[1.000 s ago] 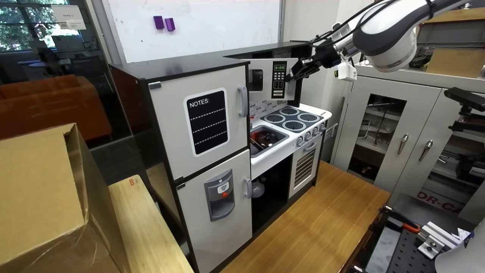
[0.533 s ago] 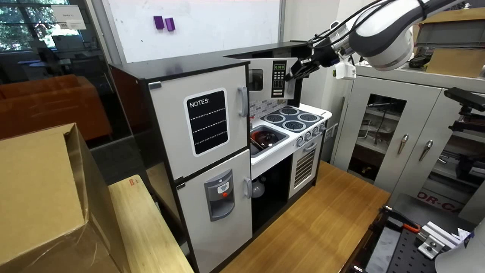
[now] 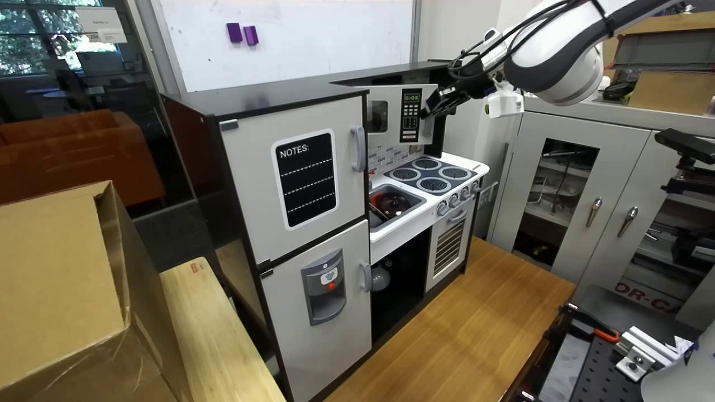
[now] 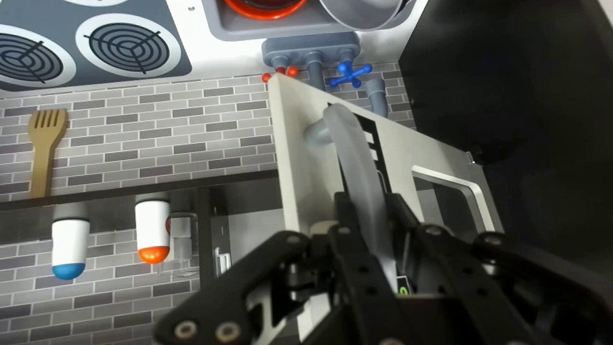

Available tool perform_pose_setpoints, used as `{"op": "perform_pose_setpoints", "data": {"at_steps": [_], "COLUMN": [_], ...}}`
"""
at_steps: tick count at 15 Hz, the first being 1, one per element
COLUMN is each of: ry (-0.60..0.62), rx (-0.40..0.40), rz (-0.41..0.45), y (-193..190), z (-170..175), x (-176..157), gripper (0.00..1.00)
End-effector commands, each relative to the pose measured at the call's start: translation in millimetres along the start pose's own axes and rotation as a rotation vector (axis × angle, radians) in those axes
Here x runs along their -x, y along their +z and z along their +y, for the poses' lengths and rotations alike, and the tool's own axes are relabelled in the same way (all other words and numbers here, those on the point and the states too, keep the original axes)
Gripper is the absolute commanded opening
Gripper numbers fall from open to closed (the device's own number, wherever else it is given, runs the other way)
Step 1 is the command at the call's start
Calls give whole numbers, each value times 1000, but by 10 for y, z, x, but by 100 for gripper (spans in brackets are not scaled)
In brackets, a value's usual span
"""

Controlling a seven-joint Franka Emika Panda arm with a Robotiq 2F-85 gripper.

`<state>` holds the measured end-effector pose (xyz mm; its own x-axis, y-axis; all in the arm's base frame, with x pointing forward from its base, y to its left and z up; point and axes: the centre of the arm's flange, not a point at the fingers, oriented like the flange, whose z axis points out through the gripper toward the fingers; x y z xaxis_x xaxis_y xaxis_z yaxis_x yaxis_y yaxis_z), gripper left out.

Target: Close the microwave door

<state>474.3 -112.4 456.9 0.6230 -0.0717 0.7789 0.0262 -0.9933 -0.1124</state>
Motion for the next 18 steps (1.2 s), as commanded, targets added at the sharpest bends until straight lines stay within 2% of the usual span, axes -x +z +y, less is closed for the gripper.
{"op": "perform_pose_setpoints", "data": {"at_steps": [1, 6, 18], "ry": [42, 59, 82], "rx": [98, 143, 189], "rz": [14, 32, 30], "y": [22, 46, 65], "z": [-7, -29, -60], "x": [-48, -54, -65], "gripper": [5, 5, 5]}}
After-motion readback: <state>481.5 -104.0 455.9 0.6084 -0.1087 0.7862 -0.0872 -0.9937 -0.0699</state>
